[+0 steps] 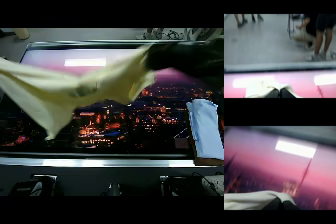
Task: Fold the shirts.
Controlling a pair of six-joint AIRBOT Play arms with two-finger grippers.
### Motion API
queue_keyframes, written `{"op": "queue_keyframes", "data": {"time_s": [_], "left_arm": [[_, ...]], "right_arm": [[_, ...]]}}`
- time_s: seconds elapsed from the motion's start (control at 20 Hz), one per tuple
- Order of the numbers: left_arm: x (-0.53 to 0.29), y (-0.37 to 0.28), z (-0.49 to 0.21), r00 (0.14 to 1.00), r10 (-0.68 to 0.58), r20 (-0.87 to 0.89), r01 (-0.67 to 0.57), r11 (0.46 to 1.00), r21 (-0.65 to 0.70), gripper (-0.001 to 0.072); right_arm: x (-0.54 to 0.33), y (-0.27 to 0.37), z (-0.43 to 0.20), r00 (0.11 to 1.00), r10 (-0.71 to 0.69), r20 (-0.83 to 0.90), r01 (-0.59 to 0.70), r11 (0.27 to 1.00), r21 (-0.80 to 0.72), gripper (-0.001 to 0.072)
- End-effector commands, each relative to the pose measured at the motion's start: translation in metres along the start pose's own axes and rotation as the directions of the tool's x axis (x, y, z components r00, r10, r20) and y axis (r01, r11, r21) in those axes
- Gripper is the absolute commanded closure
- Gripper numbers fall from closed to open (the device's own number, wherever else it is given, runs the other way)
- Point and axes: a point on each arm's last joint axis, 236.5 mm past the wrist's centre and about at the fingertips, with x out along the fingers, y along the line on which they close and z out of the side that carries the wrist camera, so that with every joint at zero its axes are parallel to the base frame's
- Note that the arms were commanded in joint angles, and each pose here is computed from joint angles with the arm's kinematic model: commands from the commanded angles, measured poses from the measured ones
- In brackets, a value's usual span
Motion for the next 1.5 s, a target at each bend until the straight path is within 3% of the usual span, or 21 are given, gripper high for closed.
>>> {"op": "queue_keyframes", "data": {"time_s": [0.0,0.15,0.3,0.45,0.55,0.65,0.8,0.95,1.25,1.3,1.35,1.4,1.45], "left_arm": [[-0.106,-0.023,0.139,0.94,-0.013,0.342,0.022,1.0,-0.022,0.0681],[-0.133,-0.031,0.153,0.926,-0.026,0.377,0.04,0.999,-0.03,0.0681],[-0.104,-0.028,0.114,0.978,-0.029,0.208,0.037,0.999,-0.037,0.0681],[-0.044,-0.013,0.061,1.0,-0.014,0.016,0.014,0.999,-0.031,0.0681],[0.01,0.0,0.011,0.991,-0.006,-0.134,0.001,0.999,-0.041,0.0681],[0.067,0.012,-0.06,0.948,-0.013,-0.318,-0.012,0.997,-0.077,0.0681],[0.143,0.033,-0.181,0.851,-0.016,-0.525,-0.045,0.994,-0.103,0.068],[0.186,0.044,-0.293,0.72,-0.034,-0.693,-0.084,0.987,-0.136,0.068],[0.22,0.001,-0.426,0.535,-0.175,-0.827,-0.085,0.962,-0.259,0.0676],[0.216,-0.007,-0.433,0.507,-0.197,-0.839,-0.079,0.959,-0.273,0.0581],[0.209,-0.012,-0.434,0.476,-0.21,-0.854,-0.069,0.959,-0.275,0.0491],[0.2,-0.007,-0.428,0.431,-0.209,-0.878,-0.061,0.964,-0.26,0.0319],[0.191,0.004,-0.416,0.39,-0.195,-0.9,-0.059,0.97,-0.236,0.0034]], "right_arm": [[-0.199,-0.051,0.137,0.867,-0.169,0.468,0.157,0.985,0.064,0.069],[-0.231,-0.067,0.124,0.868,-0.219,0.446,0.201,0.976,0.087,0.0689],[-0.209,-0.081,0.099,0.901,-0.286,0.325,0.276,0.958,0.078,0.0689],[-0.143,-0.087,0.055,0.937,-0.337,0.091,0.34,0.94,-0.017,0.0688],[-0.082,-0.093,0.002,0.908,-0.391,-0.152,0.385,0.92,-0.066,0.0688],[-0.013,-0.098,-0.057,0.83,-0.436,-0.348,0.414,0.9,-0.14,0.0686],[0.104,-0.107,-0.145,0.766,-0.464,-0.446,0.423,0.885,-0.194,0.0687],[0.18,-0.15,-0.236,0.704,-0.435,-0.561,0.539,0.842,0.023,0.0687],[0.232,-0.155,-0.323,0.688,-0.224,-0.69,0.54,0.794,0.28,0.0686],[0.233,-0.152,-0.324,0.692,-0.214,-0.69,0.532,0.797,0.287,0.0631],[0.232,-0.149,-0.32,0.697,-0.199,-0.689,0.513,0.81,0.284,0.0423],[0.225,-0.149,-0.309,0.695,-0.196,-0.692,0.488,0.835,0.254,0.0174],[0.214,-0.154,-0.296,0.687,-0.203,-0.698,0.476,0.852,0.22,0.0146]]}}
